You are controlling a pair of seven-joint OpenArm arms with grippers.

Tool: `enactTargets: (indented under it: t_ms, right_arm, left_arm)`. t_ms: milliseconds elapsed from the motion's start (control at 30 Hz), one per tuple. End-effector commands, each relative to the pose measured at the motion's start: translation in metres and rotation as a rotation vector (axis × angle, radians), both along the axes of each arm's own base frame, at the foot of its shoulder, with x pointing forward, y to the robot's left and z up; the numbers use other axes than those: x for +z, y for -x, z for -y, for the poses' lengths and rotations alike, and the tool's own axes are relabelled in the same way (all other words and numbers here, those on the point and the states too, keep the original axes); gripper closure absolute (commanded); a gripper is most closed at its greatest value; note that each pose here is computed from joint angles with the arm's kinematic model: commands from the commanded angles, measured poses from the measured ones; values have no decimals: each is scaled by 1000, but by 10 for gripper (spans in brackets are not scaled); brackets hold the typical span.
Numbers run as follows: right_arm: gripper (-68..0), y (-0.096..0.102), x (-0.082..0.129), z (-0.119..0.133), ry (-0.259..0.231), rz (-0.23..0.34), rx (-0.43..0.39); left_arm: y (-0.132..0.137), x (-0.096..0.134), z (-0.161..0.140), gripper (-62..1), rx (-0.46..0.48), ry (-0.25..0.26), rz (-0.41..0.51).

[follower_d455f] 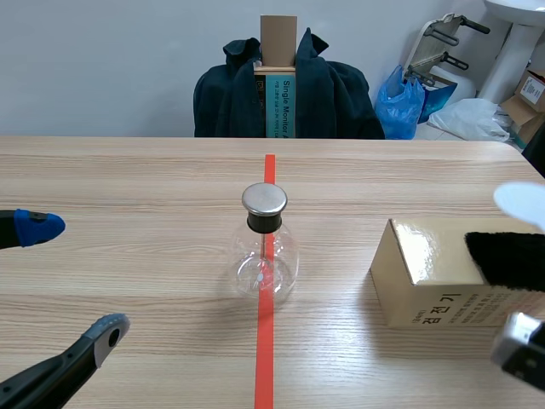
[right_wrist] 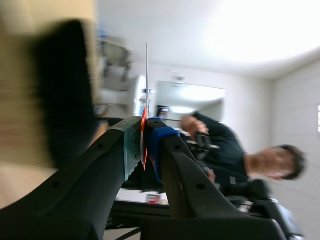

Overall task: Do the electroscope experiment.
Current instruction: 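Rub the plate on the fur, then bring the plate to the electroscope and point at the metal foil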

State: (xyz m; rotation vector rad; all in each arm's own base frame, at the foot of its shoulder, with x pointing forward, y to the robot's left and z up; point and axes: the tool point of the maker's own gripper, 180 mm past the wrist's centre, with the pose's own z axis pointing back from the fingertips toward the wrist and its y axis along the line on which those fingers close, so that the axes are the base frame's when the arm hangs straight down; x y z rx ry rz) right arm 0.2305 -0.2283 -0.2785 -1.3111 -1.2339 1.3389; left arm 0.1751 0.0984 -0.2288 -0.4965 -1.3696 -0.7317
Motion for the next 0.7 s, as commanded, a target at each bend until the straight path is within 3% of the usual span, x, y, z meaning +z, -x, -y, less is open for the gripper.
enactTargets:
  t_ms: [0, 133, 267, 367, 500, 600, 667]
  right_arm:
    - [-8, -10, 41, 0, 18, 141, 19]
    - [-8, -19, 86, -4, -3, 260, 35]
    - [-8, -23, 127, -16, -27, 364, 82]
    - [-8, -23, 153, -25, -48, 432, 116]
    - [-8, -22, 180, -36, -65, 511, 151]
    - [-8, -21, 196, -43, -75, 560, 170]
    - [-8, -23, 201, -45, -88, 558, 178]
  left_arm:
    - [-1, 2, 1, -623, 1, 10, 4]
    - [-8, -6, -2, -601, 0, -55, -18]
    - [-19, -16, -11, -337, 12, -108, -44]
    - [-29, -22, -20, -213, 22, -157, -49]
    - [-44, -33, -39, -113, 50, -213, -54]
    - [-53, -40, -51, -40, 65, -219, -65]
    - [-59, -47, -56, -30, 64, -218, -78]
